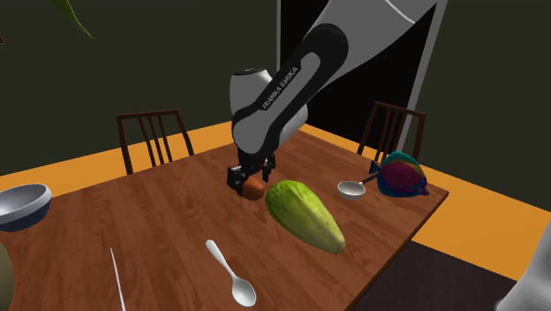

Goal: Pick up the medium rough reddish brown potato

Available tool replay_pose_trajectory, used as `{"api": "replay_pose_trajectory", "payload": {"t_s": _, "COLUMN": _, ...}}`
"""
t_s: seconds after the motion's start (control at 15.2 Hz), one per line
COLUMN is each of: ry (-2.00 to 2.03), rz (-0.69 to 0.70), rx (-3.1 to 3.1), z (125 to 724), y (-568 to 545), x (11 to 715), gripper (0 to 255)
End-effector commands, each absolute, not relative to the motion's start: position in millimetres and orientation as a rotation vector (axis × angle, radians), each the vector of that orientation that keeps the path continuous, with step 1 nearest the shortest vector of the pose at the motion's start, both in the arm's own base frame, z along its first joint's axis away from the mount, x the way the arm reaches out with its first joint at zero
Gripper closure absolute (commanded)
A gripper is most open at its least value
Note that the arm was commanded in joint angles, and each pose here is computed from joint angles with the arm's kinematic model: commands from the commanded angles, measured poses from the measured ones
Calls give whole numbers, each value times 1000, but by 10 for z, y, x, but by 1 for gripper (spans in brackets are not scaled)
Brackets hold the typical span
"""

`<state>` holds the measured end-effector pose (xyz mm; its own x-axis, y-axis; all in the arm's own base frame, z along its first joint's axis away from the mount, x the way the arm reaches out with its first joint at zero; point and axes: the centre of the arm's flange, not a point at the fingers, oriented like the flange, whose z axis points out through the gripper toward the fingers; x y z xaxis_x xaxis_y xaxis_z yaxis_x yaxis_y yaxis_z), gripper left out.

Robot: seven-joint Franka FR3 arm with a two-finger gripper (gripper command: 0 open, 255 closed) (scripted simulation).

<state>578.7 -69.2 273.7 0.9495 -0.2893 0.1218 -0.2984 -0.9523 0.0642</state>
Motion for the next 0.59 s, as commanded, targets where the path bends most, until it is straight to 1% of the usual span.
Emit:
{"api": "replay_pose_trajectory", "payload": {"t_s": 0.0, "ry": -456, "rz": 171, "rx": 3021, "z": 2698, "y": -690, "x": 5782, "gripper": 0}}
{"api": "replay_pose_trajectory", "payload": {"t_s": 0.07, "ry": -456, "rz": 171, "rx": 3021, "z": 2690, "y": -692, "x": 5790, "gripper": 255}}
{"api": "replay_pose_trajectory", "payload": {"t_s": 0.53, "ry": -457, "rz": 171, "rx": 3021, "z": 2693, "y": -692, "x": 5781, "gripper": 255}}
